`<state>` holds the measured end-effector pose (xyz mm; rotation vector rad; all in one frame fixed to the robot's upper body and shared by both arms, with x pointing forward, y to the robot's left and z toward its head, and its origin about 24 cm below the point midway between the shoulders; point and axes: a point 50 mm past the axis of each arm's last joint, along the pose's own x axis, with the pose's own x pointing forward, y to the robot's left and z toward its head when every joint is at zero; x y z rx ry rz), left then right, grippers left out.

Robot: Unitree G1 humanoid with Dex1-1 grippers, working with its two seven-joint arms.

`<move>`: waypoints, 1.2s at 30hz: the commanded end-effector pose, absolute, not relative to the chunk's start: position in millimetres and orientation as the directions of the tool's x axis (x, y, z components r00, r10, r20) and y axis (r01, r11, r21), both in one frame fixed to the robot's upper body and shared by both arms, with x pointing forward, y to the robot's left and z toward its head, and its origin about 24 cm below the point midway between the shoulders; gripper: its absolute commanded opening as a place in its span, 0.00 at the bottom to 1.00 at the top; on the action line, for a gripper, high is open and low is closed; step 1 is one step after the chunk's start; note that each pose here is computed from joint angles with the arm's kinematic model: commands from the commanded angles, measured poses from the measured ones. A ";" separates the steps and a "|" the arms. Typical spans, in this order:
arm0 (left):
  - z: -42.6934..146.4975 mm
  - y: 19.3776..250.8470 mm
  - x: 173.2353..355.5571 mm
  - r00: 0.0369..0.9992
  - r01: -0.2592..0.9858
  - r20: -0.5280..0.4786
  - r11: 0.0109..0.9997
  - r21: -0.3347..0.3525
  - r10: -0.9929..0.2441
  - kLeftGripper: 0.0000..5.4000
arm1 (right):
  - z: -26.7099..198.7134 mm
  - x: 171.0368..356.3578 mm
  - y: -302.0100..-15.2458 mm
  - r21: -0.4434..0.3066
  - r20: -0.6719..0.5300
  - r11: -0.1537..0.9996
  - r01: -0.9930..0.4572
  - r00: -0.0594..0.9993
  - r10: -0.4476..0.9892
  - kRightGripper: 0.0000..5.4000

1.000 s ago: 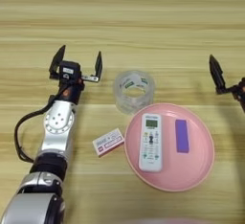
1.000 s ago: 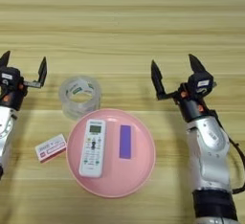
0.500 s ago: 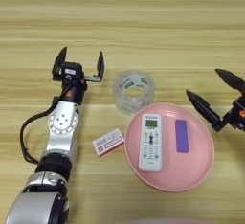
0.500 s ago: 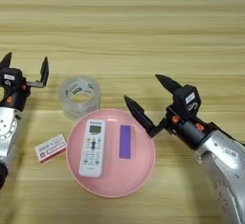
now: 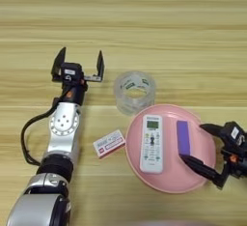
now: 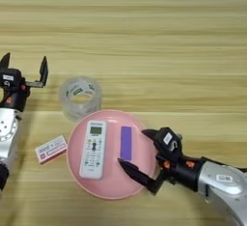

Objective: Move the objects on the table

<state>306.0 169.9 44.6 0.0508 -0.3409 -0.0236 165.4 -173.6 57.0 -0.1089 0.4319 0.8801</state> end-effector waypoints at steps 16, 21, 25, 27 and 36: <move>47.9 168.5 310.3 0.939 0.013 0.343 0.999 0.037 -0.025 1.00 | 36.1 183.0 -156.7 0.064 -0.493 0.650 -0.757 0.543 0.680 0.83; 47.6 167.7 310.4 0.939 0.017 0.342 0.999 0.035 -0.028 1.00 | 36.8 184.7 -155.5 0.060 -0.489 0.647 -0.760 0.542 0.683 0.72; 47.6 167.3 310.4 0.939 0.019 0.343 0.999 0.034 -0.029 1.00 | 37.7 185.6 -155.0 0.058 -0.486 0.643 -0.763 0.542 0.686 0.61; 47.7 167.0 310.3 0.938 0.020 0.344 0.999 0.034 -0.030 1.00 | 38.8 185.8 -155.2 0.055 -0.484 0.642 -0.765 0.542 0.687 0.58; 47.9 165.7 310.1 0.937 0.021 0.347 0.999 0.030 -0.030 1.00 | 40.5 186.4 -156.2 0.066 -0.480 0.638 -0.768 0.536 0.694 0.37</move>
